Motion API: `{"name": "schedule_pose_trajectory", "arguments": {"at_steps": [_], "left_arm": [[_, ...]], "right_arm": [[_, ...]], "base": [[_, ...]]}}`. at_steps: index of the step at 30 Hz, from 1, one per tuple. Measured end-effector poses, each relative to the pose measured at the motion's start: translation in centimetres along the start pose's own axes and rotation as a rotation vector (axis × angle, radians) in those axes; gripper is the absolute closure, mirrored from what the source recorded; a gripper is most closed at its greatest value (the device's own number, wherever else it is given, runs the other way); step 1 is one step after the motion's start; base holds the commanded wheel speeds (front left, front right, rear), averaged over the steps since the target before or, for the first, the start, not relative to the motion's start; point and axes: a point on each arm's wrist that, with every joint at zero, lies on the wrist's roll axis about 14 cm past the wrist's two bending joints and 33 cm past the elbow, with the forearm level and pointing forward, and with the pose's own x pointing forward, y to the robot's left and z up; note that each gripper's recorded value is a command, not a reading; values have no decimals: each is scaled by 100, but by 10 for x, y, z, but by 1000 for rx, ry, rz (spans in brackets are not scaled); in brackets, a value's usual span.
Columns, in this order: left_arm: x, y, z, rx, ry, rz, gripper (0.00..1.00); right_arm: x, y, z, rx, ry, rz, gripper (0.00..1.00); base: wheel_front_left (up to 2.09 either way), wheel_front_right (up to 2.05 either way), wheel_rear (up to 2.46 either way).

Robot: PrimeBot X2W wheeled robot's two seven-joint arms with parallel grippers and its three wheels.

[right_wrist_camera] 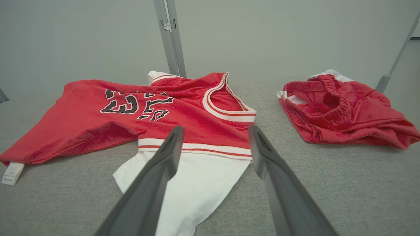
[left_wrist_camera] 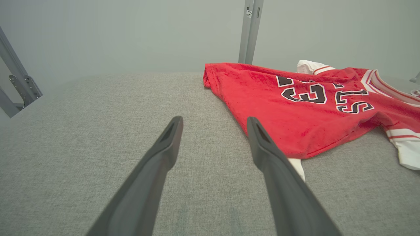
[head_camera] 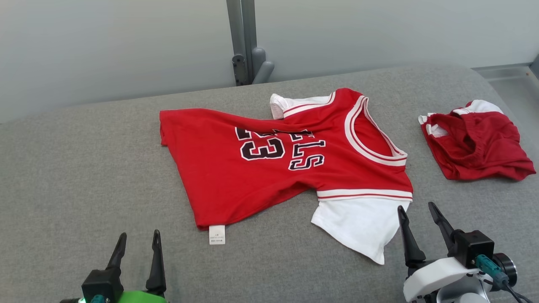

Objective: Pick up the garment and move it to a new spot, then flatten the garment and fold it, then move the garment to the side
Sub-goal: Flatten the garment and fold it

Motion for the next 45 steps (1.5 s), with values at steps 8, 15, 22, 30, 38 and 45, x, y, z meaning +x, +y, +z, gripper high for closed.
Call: {"name": "schedule_pose_trajectory", "arguments": {"at_steps": [8,15,22,30,38,45], "left_arm": [[-17,-2,-16,-4,48,-10,0],[-8,-29,-49,-32,157,-97,0],[21,-46,-68,-41,225,-137,0],[43,-54,-87,-42,284,-144,0],[51,-56,-97,-53,308,-140,100],[57,-55,-82,-26,258,-147,100]], "right_arm": [[-1,6,-1,2,1,19,0],[5,3,-4,-23,16,15,0],[9,-12,-11,-45,40,-27,0],[6,-33,-16,-57,64,-92,0],[5,-42,-22,-59,86,-120,0],[8,-39,-20,-49,77,-109,0]], "base": [[0,0,0],[0,0,0],[0,0,0],[0,0,0],[0,0,0],[0,0,0]]}}
